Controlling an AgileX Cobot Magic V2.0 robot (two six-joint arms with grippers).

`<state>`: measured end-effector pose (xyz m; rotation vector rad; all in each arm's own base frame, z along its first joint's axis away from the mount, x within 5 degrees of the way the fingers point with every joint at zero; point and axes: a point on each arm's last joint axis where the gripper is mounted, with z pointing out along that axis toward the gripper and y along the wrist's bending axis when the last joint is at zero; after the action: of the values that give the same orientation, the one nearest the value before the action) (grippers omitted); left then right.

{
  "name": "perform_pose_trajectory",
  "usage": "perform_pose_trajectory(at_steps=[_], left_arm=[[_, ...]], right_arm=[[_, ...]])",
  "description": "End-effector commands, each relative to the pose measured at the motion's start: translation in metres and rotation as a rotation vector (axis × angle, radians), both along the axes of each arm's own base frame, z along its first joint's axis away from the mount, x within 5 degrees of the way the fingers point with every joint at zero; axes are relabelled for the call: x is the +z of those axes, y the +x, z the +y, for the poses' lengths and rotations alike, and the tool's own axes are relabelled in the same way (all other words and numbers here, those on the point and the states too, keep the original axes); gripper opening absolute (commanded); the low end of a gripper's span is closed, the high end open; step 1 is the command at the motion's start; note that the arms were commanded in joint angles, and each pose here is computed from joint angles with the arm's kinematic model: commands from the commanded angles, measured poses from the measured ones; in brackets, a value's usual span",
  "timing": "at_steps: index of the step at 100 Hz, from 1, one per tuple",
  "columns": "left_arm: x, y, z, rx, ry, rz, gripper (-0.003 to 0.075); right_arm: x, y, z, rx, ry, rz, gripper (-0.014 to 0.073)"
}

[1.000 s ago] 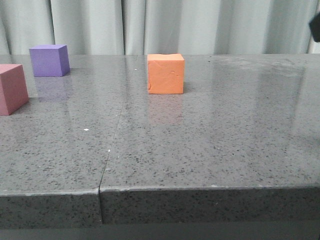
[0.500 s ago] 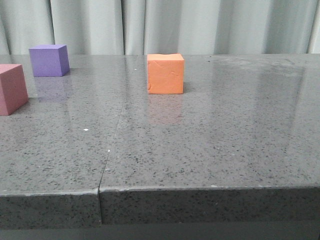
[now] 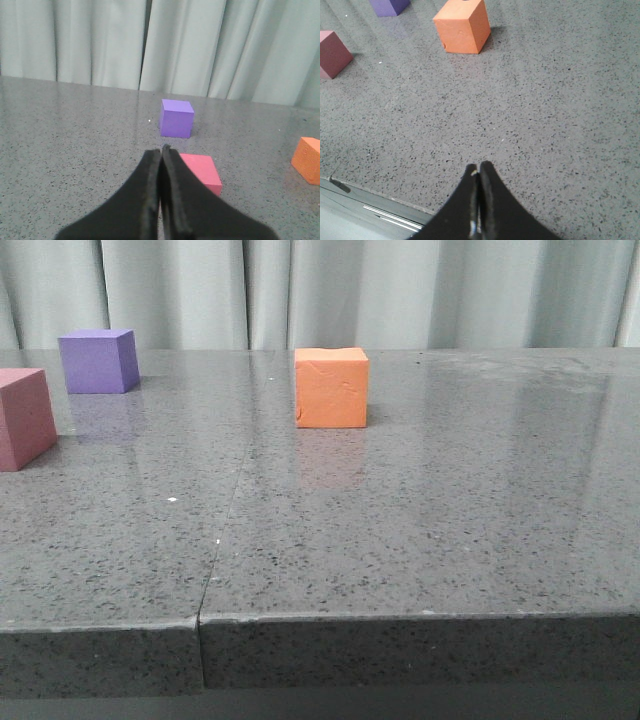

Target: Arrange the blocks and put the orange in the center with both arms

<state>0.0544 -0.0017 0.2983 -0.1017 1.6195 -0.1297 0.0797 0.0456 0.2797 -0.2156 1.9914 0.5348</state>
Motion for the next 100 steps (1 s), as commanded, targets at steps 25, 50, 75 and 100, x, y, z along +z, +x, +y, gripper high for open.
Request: perform_pose_trajectory(at_steps=[25, 50, 75, 100], left_arm=[[0.068, 0.047, -0.001, -0.013, 0.061, 0.157, -0.0020], [0.096, 0.098, -0.001, -0.017, 0.062, 0.255, -0.0020], [0.110, 0.144, -0.002, -0.029, 0.105, 0.294, 0.0233], [0.116, 0.175, -0.002, -0.034, 0.094, 0.316, 0.0661]], right_arm=[[0.013, 0.002, 0.001, 0.006, 0.026, -0.085, -0.0070], [0.013, 0.002, 0.001, 0.006, 0.026, -0.085, -0.0070], [0.013, 0.002, 0.001, 0.006, 0.026, -0.085, -0.0070], [0.013, 0.002, 0.001, 0.006, 0.026, -0.085, -0.0070]])
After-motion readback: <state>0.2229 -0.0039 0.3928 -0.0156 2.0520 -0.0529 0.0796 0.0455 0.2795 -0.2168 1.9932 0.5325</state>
